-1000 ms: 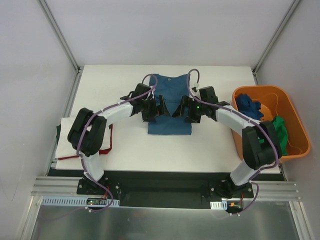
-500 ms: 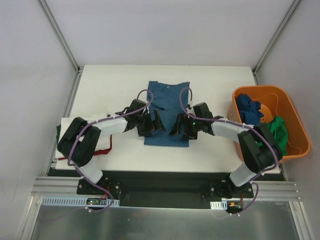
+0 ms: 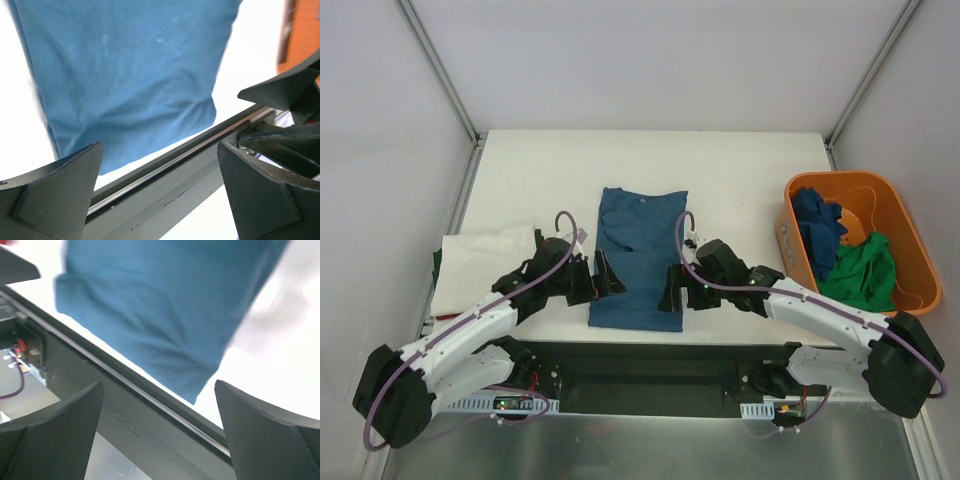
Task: Fold and stack the t-shirts
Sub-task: Fold the folded rectangular tshirt in 1/3 of the way, then grab one side of the 2/3 rectangular tshirt with both arms
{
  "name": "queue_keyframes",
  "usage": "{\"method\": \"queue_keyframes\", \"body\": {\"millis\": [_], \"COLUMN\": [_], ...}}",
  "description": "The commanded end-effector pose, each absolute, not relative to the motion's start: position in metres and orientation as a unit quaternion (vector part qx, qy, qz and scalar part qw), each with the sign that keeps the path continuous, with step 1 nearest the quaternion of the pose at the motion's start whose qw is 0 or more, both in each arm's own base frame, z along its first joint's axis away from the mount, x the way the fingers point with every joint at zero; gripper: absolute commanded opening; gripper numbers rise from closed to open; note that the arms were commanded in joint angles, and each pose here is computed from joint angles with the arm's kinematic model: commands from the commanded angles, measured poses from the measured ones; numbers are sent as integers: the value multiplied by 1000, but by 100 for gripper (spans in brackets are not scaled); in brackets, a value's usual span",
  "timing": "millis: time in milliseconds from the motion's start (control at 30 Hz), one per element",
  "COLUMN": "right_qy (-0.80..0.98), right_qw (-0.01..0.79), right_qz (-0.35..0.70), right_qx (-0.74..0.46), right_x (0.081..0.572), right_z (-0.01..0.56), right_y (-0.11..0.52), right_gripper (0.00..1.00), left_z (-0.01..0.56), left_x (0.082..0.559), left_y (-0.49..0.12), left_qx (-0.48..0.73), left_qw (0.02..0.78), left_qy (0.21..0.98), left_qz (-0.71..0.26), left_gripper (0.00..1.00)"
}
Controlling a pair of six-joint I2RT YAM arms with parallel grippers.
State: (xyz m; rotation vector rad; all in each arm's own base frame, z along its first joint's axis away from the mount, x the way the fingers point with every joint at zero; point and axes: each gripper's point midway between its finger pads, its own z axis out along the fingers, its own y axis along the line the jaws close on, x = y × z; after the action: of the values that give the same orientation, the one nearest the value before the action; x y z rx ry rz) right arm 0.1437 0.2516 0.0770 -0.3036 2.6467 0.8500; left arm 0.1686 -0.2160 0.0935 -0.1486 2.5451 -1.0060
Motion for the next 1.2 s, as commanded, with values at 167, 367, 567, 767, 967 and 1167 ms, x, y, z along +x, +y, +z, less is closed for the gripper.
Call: {"method": "queue_keyframes", "body": {"millis": [167, 367, 567, 767, 967, 1167], "right_qy": [929, 926, 940, 946, 949, 950], "right_qw": [233, 186, 166, 160, 120, 95], "right_qz": [266, 315, 294, 281, 292, 297], "right_qx": [-111, -88, -35, -5, 3, 7], "right_x": [142, 121, 126, 127, 117, 107], "right_z": [101, 79, 56, 42, 28, 18], "right_y": [225, 234, 235, 232, 240, 247], "right_gripper": [97, 97, 99, 89, 73, 50], "left_z": [77, 47, 28, 19, 10, 4], "left_x": [133, 124, 131, 130, 122, 119], "left_y": [-174, -163, -153, -157, -163, -165], "left_qx": [-85, -112, -156, -164, -159, -161], "left_qw": [197, 171, 166, 151, 126, 121], "left_qy": [927, 939, 946, 946, 948, 946], "left_qz": [-308, -277, -231, -234, -246, -255], "left_gripper": [99, 100, 86, 62, 34, 13]}}
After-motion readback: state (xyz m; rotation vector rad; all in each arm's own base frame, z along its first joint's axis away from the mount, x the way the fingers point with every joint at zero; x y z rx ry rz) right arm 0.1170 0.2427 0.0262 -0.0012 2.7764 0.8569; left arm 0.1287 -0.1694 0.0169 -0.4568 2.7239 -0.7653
